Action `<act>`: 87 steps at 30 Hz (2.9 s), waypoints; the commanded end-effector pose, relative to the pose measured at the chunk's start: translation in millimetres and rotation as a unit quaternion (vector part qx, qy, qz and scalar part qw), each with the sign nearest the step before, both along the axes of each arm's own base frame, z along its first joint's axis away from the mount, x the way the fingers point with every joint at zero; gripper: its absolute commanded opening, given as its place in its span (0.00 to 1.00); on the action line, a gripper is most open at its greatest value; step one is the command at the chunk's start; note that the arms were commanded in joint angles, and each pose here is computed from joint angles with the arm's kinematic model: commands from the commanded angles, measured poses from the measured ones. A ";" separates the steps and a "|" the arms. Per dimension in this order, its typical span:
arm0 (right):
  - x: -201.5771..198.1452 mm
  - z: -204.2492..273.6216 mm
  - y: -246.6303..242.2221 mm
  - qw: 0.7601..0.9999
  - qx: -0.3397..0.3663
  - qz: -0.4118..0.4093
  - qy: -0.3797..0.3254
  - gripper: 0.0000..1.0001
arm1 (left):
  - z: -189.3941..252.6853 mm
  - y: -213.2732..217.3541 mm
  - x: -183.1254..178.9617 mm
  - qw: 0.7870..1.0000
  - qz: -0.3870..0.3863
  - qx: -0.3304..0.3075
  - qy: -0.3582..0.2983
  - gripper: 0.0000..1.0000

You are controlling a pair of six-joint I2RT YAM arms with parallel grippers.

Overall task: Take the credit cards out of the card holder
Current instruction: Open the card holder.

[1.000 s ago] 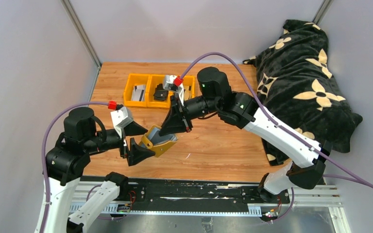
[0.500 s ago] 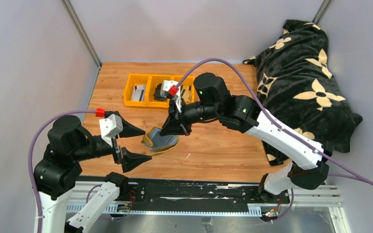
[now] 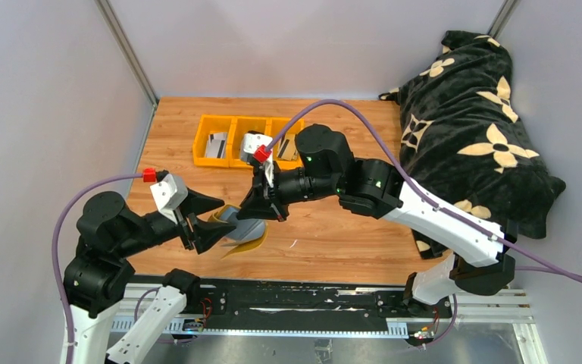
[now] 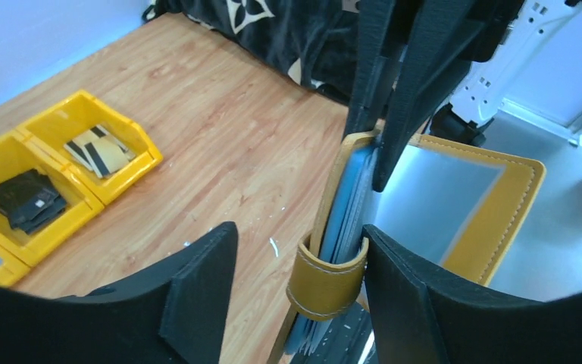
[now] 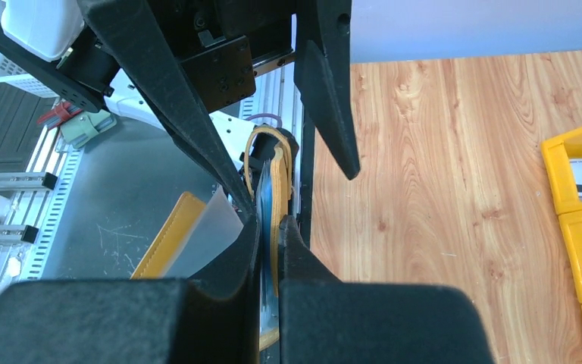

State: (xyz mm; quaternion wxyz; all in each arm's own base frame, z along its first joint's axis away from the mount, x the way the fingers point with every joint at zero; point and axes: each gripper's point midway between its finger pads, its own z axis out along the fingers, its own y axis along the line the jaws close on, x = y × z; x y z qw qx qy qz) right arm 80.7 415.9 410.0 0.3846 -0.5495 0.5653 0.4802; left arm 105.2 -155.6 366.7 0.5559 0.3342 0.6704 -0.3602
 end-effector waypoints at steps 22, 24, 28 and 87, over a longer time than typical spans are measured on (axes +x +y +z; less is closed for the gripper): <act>35.7 12.6 -21.3 0.982 0.082 -0.167 0.022 0.80 | 26.1 6.1 0.4 0.998 0.022 -0.019 -0.063 0.00; 49.0 0.8 -29.5 0.971 0.073 -0.221 0.047 0.82 | 37.1 14.0 6.0 0.993 0.057 -0.035 -0.095 0.00; 39.3 -2.5 -35.1 0.968 0.088 -0.217 0.091 0.83 | 43.0 13.2 3.5 0.992 0.057 -0.052 -0.096 0.00; -47.7 10.9 -67.9 0.986 0.078 0.058 0.138 0.00 | 41.4 -35.8 -60.7 0.960 -0.213 -0.090 0.155 0.39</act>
